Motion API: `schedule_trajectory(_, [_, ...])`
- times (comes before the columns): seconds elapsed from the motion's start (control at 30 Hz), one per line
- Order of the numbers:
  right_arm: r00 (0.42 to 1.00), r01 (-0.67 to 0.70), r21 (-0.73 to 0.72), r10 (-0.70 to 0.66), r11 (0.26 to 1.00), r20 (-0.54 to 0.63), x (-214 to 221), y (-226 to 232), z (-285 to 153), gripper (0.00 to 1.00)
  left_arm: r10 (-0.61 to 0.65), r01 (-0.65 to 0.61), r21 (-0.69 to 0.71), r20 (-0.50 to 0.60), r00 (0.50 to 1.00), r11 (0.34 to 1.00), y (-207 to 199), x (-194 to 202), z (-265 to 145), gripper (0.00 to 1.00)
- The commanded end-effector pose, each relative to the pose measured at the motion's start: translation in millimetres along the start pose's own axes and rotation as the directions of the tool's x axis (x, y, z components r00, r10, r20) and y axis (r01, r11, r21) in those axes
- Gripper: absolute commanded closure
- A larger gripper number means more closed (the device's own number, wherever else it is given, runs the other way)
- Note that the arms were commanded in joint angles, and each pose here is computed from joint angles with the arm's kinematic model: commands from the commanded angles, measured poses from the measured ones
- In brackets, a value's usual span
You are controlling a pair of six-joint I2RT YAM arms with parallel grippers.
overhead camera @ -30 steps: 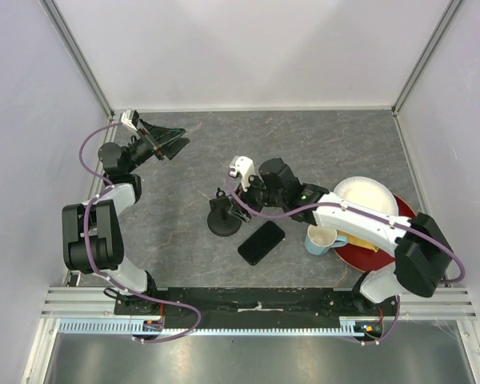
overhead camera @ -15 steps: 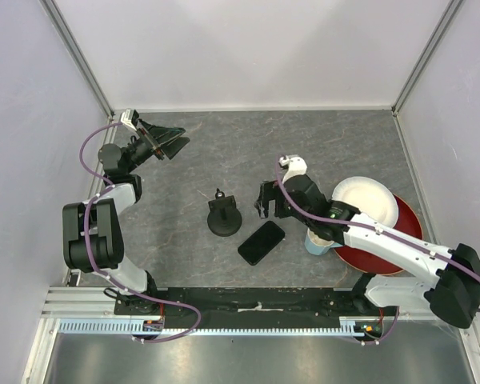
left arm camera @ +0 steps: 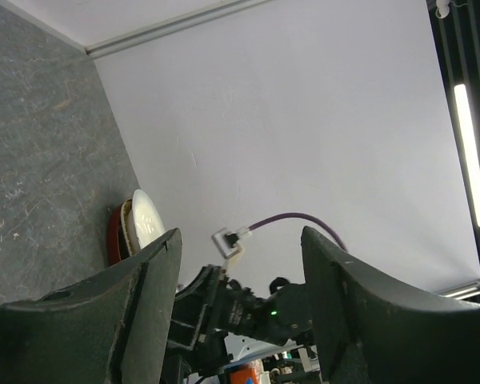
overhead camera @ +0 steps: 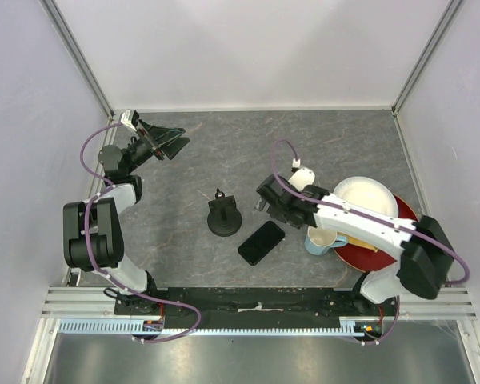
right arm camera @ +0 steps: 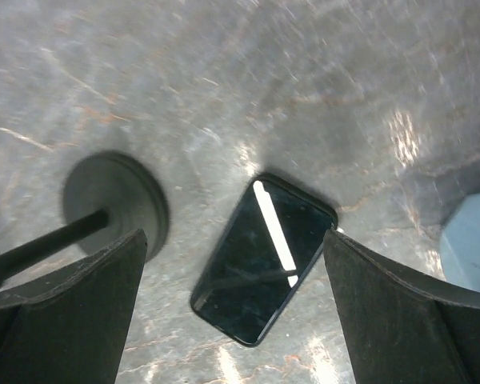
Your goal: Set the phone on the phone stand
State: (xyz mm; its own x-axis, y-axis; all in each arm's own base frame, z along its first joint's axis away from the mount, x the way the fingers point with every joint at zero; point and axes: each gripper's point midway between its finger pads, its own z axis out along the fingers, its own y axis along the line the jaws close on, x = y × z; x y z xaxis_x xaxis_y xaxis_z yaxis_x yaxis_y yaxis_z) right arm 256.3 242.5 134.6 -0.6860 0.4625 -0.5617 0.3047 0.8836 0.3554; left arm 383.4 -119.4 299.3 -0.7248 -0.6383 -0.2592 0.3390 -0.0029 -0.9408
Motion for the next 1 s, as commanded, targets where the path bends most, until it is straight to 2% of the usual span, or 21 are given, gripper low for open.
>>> schedule_trajectory(0.0, [0.987, -0.111, 0.170, 0.130, 0.979, -0.100, 34.0, -17.8, 13.6, 0.02, 0.005, -0.005, 0.020, -0.024, 1.000, 1.000, -3.4, 4.2, -2.8, 0.33])
schedule_trajectory(0.1, [0.969, -0.147, 0.222, 0.186, 0.964, -0.163, 58.4, -25.5, 19.2, 0.02, -0.003, 0.004, 0.017, -0.024, 1.000, 1.000, -0.9, 4.0, -2.9, 0.33])
schedule_trajectory(0.23, [0.957, -0.210, 0.210, 0.245, 0.955, -0.157, 66.9, -14.1, 23.3, 0.02, -0.006, 0.007, 0.027, -0.022, 1.000, 1.000, -3.1, 4.3, -3.2, 0.33])
schedule_trajectory(0.37, [0.933, -0.241, 0.194, 0.282, 0.951, -0.223, 82.6, -2.6, 28.2, 0.02, -0.008, 0.008, 0.028, -0.022, 1.000, 1.000, -3.6, 3.9, -3.5, 0.33])
schedule_trajectory(0.63, [0.935, -0.269, 0.170, 0.299, 0.948, -0.193, 76.4, 0.3, 29.0, 0.02, -0.009, 0.010, 0.034, -0.022, 1.000, 0.999, -5.8, 4.2, -3.7, 0.34])
schedule_trajectory(0.97, [0.926, -0.212, 0.247, 0.275, 0.945, -0.258, 102.6, -14.8, 38.9, 0.02, -0.026, 0.026, 0.028, -0.016, 1.000, 0.999, -2.1, 3.5, -5.0, 0.34])
